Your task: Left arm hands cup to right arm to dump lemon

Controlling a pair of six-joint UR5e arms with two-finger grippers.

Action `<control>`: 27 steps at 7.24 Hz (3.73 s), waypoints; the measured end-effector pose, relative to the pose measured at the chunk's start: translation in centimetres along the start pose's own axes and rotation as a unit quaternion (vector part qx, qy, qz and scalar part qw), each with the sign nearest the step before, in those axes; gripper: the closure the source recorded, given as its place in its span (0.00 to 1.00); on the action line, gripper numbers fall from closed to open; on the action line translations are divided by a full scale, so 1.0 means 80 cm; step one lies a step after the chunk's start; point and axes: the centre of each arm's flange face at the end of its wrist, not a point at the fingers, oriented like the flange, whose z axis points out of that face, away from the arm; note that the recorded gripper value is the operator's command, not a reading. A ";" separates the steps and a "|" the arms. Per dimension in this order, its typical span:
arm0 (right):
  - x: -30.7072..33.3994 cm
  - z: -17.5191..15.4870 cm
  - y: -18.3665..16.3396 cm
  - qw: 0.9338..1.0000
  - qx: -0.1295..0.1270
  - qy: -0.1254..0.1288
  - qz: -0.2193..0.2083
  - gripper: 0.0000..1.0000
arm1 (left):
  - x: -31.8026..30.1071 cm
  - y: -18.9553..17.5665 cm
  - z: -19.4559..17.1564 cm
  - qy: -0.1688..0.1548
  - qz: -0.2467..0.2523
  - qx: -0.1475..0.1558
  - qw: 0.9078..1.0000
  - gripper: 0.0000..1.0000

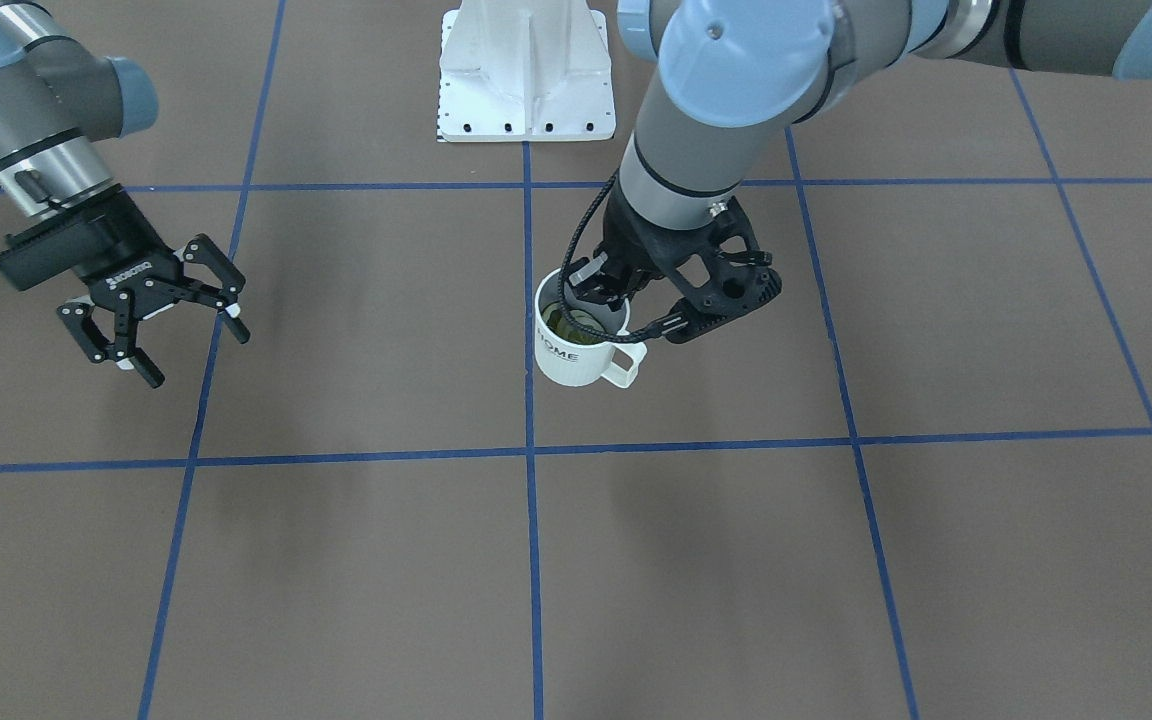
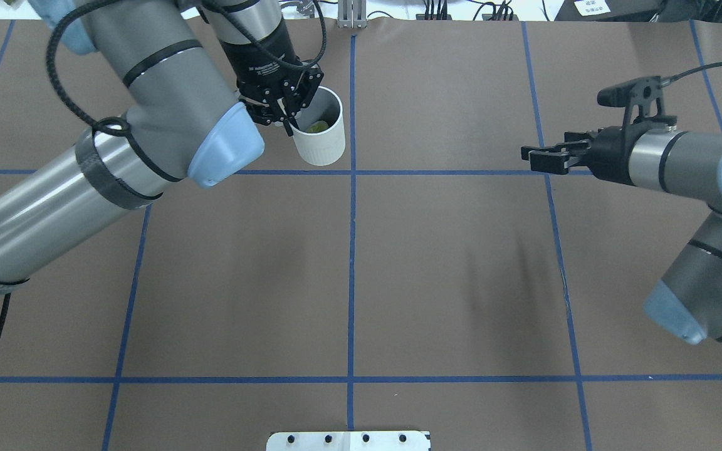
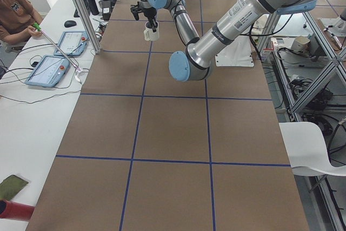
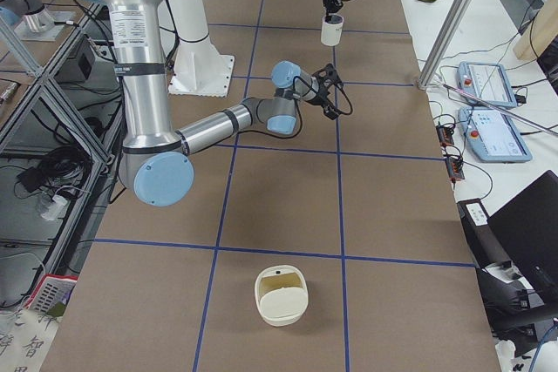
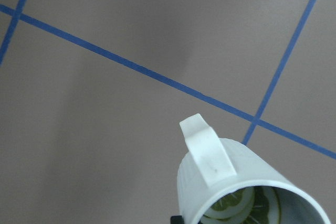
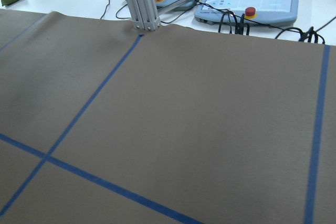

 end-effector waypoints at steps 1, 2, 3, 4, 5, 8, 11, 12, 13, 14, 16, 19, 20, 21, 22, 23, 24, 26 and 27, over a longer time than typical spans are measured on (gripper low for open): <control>-0.049 0.014 0.012 1.000 0.025 -0.003 -0.006 0.02 | 0.036 0.007 -0.002 -0.004 -0.008 -0.004 1.000 1.00; -0.096 0.027 0.026 0.999 0.049 -0.003 -0.010 0.02 | 0.066 0.015 -0.004 -0.008 -0.020 -0.007 1.000 1.00; -0.138 0.037 0.041 0.998 0.068 -0.003 -0.012 0.02 | 0.083 0.023 -0.005 -0.010 -0.029 -0.010 0.999 1.00; -0.171 0.042 0.053 0.996 0.085 -0.003 -0.012 0.03 | 0.093 0.032 -0.007 -0.008 -0.032 -0.013 0.999 1.00; -0.197 0.044 0.066 0.995 0.103 0.003 -0.013 0.04 | 0.102 0.041 -0.011 -0.005 -0.037 -0.016 0.999 1.00; -0.248 0.051 0.088 0.987 0.157 0.040 -0.017 0.03 | 0.113 0.065 -0.004 -0.008 -0.075 -0.021 0.997 1.00; -0.274 0.059 0.093 0.978 0.192 0.076 -0.020 0.04 | 0.118 0.084 0.008 -0.013 -0.077 -0.023 0.997 1.00; -0.276 0.060 0.095 0.975 0.202 0.086 -0.021 0.04 | 0.119 0.089 0.017 -0.017 -0.076 -0.024 0.997 1.00; -0.277 0.060 0.095 0.974 0.208 0.091 -0.020 0.04 | 0.120 0.095 0.022 -0.020 -0.073 -0.024 0.997 1.00; -0.279 0.059 0.093 0.972 0.213 0.093 -0.018 0.04 | 0.121 0.101 0.027 -0.022 -0.071 -0.026 0.997 1.00; -0.284 0.058 0.089 0.971 0.219 0.093 -0.014 0.04 | 0.122 0.111 0.033 -0.024 -0.066 -0.028 0.997 1.00; -0.285 0.057 0.085 0.969 0.229 0.097 -0.011 0.04 | 0.123 0.120 0.035 -0.024 -0.062 -0.030 0.997 1.00; -0.284 0.058 0.085 0.968 0.230 0.099 -0.011 0.04 | 0.123 0.120 0.035 -0.024 -0.062 -0.029 0.997 1.00; -0.283 0.058 0.086 0.967 0.232 0.102 -0.011 0.04 | 0.122 0.119 0.036 -0.026 -0.063 -0.029 0.997 1.00; -0.283 0.059 0.086 0.967 0.234 0.103 -0.011 0.04 | 0.121 0.119 0.036 -0.028 -0.065 -0.029 0.997 1.00; -0.283 0.059 0.085 0.966 0.236 0.104 -0.010 0.04 | 0.121 0.120 0.036 -0.030 -0.066 -0.030 0.997 1.00; -0.284 0.059 0.085 0.966 0.237 0.104 -0.009 0.04 | 0.121 0.121 0.036 -0.030 -0.066 -0.030 0.997 1.00; -0.287 0.058 0.083 0.966 0.238 0.101 -0.006 0.04 | 0.122 0.125 0.037 -0.031 -0.064 -0.031 0.997 1.00; -0.288 0.058 0.082 0.966 0.238 0.101 -0.006 0.04 | 0.122 0.128 0.037 -0.031 -0.063 -0.033 0.997 1.00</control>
